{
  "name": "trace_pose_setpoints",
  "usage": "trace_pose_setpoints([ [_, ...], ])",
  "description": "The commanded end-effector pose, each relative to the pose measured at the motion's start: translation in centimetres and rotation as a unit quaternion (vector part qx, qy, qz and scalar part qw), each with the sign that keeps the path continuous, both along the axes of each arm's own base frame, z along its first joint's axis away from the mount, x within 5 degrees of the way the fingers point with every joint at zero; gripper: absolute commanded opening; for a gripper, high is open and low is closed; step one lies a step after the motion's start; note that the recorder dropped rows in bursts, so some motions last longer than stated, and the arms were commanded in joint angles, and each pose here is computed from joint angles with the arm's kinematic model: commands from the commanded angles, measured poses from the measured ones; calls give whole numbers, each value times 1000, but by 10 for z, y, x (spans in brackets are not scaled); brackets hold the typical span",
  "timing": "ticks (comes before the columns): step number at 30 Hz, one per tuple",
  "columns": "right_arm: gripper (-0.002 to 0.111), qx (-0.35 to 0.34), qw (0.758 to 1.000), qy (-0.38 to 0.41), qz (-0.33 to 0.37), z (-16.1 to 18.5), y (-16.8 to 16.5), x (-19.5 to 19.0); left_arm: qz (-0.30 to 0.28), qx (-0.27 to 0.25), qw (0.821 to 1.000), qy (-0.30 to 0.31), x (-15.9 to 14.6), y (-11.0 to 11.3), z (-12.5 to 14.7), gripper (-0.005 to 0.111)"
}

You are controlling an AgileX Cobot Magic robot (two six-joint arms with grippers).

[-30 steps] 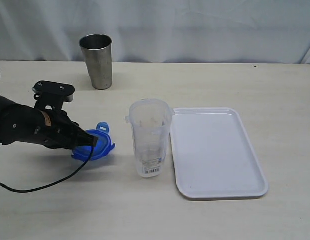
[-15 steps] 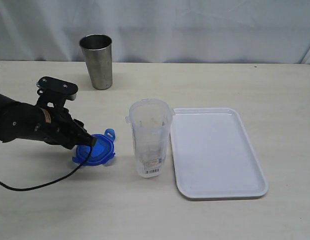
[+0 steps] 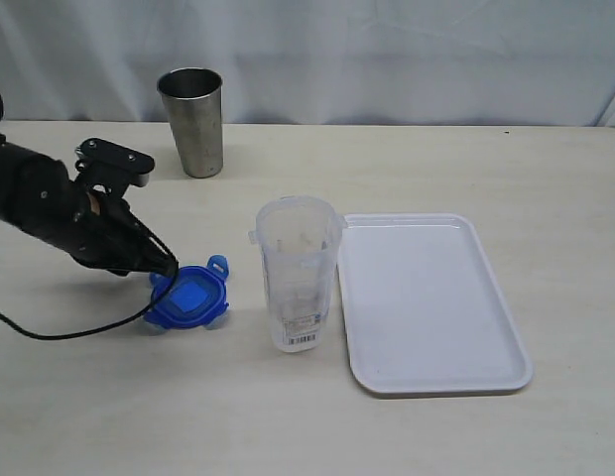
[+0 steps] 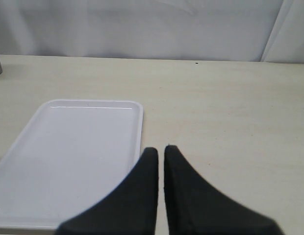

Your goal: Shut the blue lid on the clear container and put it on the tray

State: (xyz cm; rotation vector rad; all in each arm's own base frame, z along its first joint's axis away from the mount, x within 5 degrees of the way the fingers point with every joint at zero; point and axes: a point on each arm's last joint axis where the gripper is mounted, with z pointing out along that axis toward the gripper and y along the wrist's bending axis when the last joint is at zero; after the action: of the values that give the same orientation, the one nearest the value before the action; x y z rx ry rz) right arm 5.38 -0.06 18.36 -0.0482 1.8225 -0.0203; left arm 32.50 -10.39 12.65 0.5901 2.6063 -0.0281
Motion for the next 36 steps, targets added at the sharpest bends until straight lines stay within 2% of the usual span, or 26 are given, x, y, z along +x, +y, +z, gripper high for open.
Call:
trace_pose_setpoints([
  [1,5,-4,1000,0,-1,-1,0,0,-17,20,999,35,16,-5,10,26],
  [4,5,-4,1000,0,-1,-1,0,0,-21,-3,999,31,22,-4,19,26],
  [7,5,-4,1000,0,-1,-1,0,0,-26,-51,997,45,25,6,22,26],
  [10,5,-4,1000,0,-1,-1,0,0,-18,-162,985,64,29,23,26,26],
  [12,5,-4,1000,0,-1,-1,0,0,-35,-264,962,64,31,35,35,26],
  [14,5,-4,1000,0,-1,-1,0,0,-96,-321,941,44,30,43,43,26],
  [16,5,-4,1000,0,-1,-1,0,0,-157,-309,937,37,25,41,43,26],
  [18,5,-4,1000,0,-1,-1,0,0,-214,-266,939,36,21,33,39,26],
  [22,5,-4,1000,0,-1,-1,0,0,-262,-165,950,27,22,16,23,26],
  [24,5,-4,1000,0,-1,-1,0,0,-269,-139,953,22,23,8,16,26],
  [30,5,-4,1000,0,-1,-1,0,0,-237,-104,966,-5,32,9,8,47],
  [33,5,-4,1000,0,-1,-1,0,0,-231,-97,968,11,32,11,0,40],
  [36,5,-4,1000,0,-1,-1,0,0,-234,-91,967,33,32,12,-17,39],
])
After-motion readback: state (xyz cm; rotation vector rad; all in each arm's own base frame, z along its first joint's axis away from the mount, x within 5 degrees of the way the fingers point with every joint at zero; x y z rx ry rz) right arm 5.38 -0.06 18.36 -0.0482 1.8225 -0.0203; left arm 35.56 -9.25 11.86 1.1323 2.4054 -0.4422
